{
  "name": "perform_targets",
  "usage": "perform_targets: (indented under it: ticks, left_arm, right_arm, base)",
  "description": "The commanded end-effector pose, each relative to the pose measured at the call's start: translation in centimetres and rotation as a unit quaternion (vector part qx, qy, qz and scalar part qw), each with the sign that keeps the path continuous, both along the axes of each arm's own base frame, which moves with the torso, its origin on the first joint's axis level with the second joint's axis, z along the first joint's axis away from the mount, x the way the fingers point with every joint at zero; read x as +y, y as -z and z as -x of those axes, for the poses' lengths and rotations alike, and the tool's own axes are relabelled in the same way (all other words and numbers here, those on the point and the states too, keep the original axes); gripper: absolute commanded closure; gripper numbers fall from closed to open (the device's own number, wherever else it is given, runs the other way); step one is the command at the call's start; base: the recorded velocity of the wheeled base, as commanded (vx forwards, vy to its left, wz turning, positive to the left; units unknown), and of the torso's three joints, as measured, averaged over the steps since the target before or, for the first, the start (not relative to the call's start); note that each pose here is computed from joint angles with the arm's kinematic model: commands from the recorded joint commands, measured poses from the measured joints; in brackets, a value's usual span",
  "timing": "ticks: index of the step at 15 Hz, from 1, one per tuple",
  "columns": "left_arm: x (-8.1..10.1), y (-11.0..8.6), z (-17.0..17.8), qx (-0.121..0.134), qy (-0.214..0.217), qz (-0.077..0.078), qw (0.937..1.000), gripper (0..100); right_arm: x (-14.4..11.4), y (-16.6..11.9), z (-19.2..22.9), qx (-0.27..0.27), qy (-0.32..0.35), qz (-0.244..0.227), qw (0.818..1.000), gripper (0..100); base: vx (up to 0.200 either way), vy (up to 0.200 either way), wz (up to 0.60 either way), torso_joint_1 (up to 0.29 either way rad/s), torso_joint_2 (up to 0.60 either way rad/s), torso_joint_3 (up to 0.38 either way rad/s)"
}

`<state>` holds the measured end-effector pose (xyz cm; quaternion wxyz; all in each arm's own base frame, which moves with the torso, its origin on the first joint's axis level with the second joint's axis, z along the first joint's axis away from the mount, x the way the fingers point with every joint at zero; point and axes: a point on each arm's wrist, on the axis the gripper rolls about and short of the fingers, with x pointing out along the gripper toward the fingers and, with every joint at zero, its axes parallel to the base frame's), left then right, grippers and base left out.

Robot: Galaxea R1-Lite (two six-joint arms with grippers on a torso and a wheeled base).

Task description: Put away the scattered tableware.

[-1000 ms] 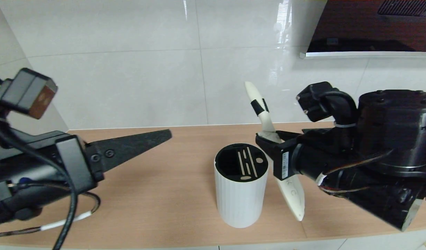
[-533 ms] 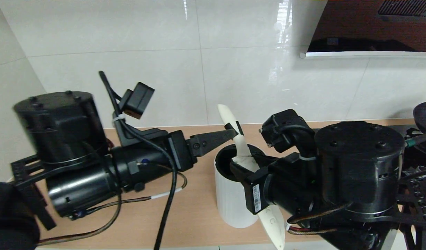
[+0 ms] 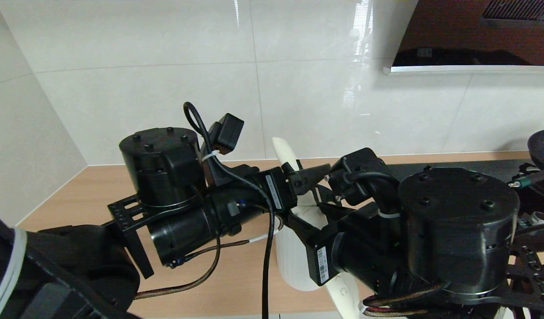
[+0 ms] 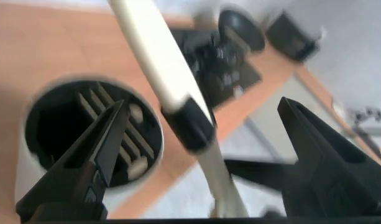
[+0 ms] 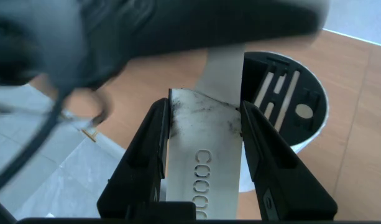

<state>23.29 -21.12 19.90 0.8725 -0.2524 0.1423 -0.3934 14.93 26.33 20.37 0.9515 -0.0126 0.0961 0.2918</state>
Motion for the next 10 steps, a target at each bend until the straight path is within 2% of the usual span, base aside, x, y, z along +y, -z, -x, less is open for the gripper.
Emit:
perform_targets:
  ticks: [1, 7, 10]
  left_arm:
    - [-0.03, 0.18, -0.12, 0.001, -0.004, -0.002, 1.0, 0]
    - [0.63, -0.53, 0.55, -0.018, -0.006, -0.004, 0.9998, 0]
    - [0.52, -0.19, 0.42, -0.013, -0.006, -0.007, 0.9999, 0]
  right_arm:
    - [-0.16, -0.09, 0.12, -0.001, -0.001, -0.002, 1.0, 100]
    - [-0.32, 0.25, -0.11, 0.002, 0.004, 0.004, 1.0, 100]
    - [-0.32, 0.25, -0.11, 0.001, 0.005, 0.004, 1.0, 100]
  base:
    - [0.0, 0.0, 0.0, 0.0, 0.0, 0.0]
    - [0.0, 0.0, 0.0, 0.0, 0.0, 0.0]
    - [0.0, 0.0, 0.0, 0.0, 0.0, 0.0]
